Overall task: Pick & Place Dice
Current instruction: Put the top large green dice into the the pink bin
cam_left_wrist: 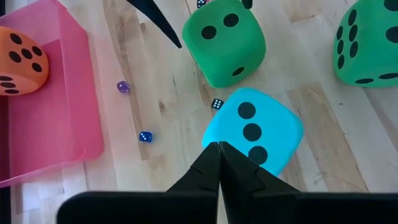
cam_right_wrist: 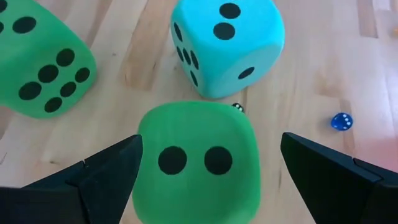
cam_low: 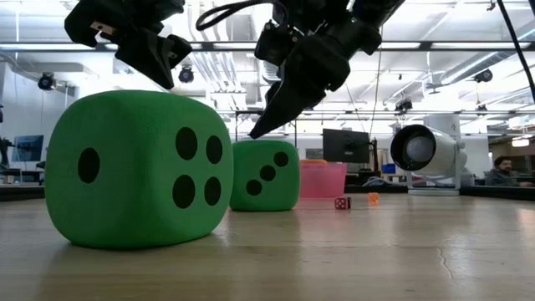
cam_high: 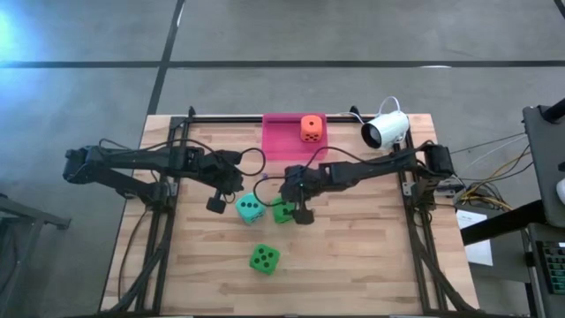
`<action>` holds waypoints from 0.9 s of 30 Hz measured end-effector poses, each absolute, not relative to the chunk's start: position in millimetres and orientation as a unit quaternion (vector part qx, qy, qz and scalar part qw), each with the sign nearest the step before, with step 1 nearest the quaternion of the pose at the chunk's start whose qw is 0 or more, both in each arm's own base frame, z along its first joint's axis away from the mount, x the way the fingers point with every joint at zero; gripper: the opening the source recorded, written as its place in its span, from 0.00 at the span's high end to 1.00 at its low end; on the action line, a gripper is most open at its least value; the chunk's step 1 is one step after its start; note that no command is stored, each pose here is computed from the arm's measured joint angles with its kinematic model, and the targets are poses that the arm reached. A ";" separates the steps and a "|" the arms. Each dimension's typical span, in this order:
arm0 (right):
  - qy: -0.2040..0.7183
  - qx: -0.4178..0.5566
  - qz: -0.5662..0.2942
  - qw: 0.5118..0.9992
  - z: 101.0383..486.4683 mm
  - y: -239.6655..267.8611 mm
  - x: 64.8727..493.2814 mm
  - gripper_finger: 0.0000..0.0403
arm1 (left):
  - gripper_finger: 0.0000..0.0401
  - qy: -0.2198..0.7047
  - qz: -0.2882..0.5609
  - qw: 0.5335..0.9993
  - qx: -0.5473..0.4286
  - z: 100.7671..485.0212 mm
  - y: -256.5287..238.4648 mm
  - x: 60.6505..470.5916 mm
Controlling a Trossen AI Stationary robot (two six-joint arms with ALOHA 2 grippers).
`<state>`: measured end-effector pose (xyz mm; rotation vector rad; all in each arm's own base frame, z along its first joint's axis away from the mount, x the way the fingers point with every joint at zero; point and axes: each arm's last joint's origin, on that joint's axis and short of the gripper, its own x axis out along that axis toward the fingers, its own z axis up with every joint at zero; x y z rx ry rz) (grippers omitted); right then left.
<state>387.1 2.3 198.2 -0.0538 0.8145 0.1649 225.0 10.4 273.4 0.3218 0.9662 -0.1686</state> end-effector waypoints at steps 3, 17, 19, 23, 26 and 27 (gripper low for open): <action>0.401 -0.021 0.079 0.913 190.4 3.1 390.1 0.06 | 0.98 0.462 -0.081 0.870 0.154 273.4 10.4 224.9; 0.404 -0.022 0.080 0.911 185.8 4.0 392.2 0.06 | 0.98 0.462 -0.081 0.870 0.154 273.4 10.4 224.9; 0.403 -0.025 0.079 0.911 189.2 4.6 390.5 0.06 | 0.98 0.462 -0.081 0.870 0.154 273.5 10.4 224.9; 0.403 -0.027 0.085 0.911 192.8 10.7 388.4 0.06 | 0.98 0.462 -0.081 0.870 0.154 273.5 10.4 224.9; 0.397 -0.032 0.095 0.912 194.6 17.3 388.5 0.06 | 0.98 0.461 -0.081 0.870 0.155 273.6 10.4 224.9; 0.397 -0.033 0.097 0.912 195.3 18.5 388.4 0.06 | 0.98 0.462 -0.081 0.870 0.155 273.6 10.4 224.9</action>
